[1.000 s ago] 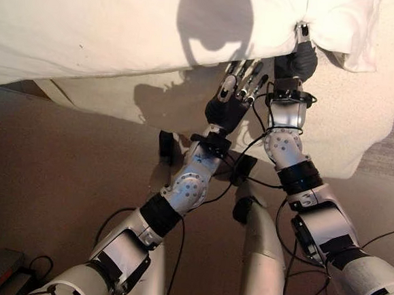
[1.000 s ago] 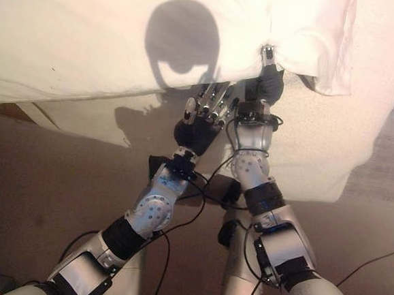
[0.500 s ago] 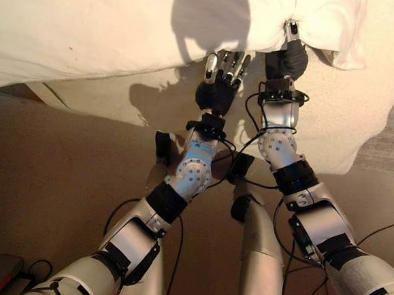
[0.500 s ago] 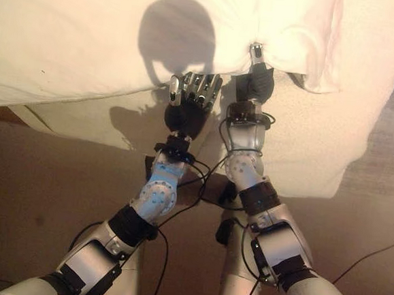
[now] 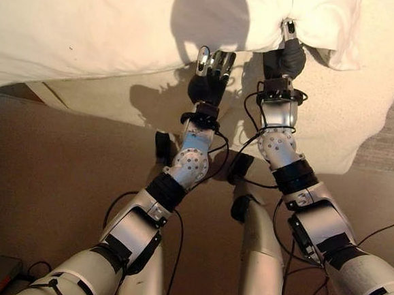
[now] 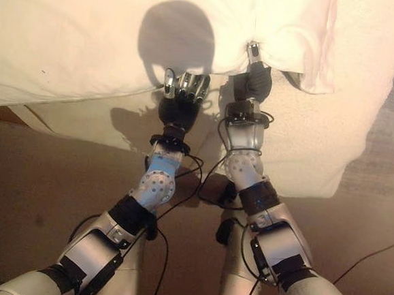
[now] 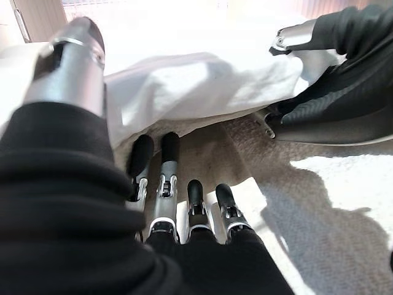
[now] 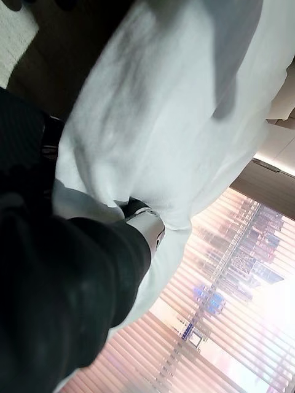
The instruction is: Make the bed
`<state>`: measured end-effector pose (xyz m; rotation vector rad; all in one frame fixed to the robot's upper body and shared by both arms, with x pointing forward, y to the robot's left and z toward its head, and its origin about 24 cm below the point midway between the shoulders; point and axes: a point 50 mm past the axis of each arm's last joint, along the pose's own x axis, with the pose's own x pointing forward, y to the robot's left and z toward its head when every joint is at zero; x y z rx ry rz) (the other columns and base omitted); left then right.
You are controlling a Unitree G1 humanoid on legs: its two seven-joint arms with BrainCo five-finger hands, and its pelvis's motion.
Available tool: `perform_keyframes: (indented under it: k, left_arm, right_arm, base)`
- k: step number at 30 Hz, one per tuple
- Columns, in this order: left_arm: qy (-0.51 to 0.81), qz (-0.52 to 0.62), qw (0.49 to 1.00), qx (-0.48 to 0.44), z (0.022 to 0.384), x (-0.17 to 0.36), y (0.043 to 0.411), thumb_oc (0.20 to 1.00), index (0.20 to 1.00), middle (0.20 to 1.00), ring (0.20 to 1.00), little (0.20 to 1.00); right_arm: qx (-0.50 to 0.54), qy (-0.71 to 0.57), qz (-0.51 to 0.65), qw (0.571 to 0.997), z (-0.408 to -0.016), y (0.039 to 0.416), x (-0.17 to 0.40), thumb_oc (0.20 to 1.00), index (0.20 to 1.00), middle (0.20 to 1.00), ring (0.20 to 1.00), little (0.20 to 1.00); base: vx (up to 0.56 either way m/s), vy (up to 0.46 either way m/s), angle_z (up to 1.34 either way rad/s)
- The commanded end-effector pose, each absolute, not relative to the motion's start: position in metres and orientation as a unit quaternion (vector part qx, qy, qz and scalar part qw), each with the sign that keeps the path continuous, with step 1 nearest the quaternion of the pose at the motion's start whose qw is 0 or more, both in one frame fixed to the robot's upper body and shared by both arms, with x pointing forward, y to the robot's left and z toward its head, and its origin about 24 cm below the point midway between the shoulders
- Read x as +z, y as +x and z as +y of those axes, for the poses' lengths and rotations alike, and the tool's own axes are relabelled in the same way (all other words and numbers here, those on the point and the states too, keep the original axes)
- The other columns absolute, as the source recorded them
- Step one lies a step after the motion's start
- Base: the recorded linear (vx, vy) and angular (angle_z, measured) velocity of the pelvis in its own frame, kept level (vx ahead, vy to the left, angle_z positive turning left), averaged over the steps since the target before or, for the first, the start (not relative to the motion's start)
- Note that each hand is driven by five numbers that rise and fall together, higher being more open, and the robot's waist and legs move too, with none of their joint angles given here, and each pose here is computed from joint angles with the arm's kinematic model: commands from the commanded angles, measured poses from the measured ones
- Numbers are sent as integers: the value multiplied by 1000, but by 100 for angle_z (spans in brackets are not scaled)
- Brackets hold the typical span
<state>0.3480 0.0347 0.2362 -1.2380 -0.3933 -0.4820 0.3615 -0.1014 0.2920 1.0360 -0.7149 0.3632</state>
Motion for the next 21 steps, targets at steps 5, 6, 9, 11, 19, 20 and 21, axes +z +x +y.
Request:
perform_keyframes:
  k: [5,6,9,11,19,20,21]
  left_arm:
    - [-577,-282,750,-161,84,265,356,1000,1000,1000,1000,1000]
    - [-578,-282,751,-150,89,263,358,1000,1000,1000,1000,1000]
    - [-586,-281,750,-118,104,256,363,1000,1000,1000,1000,1000]
    - [-591,-278,752,-94,115,247,365,1000,1000,1000,1000,1000]
    - [-563,-275,779,-22,153,223,368,1000,1000,1000,1000,1000]
    - [-560,-281,779,-15,159,223,368,1000,1000,1000,1000,1000]
    - [-558,-286,779,-9,165,223,368,1000,1000,1000,1000,1000]
  right_arm:
    - [164,474,-411,761,-128,346,313,200,200,200,200,200]
    - [163,475,-410,762,-128,347,312,200,200,200,200,200]
    - [164,473,-408,763,-127,347,311,200,200,200,200,200]
    - [160,473,-408,764,-129,347,310,200,200,200,200,200]
    - [152,463,-404,774,-134,347,304,200,200,200,200,200]
    - [151,461,-402,776,-134,347,303,200,200,200,200,200]
    - [150,458,-401,779,-135,348,302,200,200,200,200,200]
  base:
    - [0,0,0]
    - [0,0,0]
    - [0,0,0]
    - [0,0,0]
    - [0,0,0]
    - [0,0,0]
    - [0,0,0]
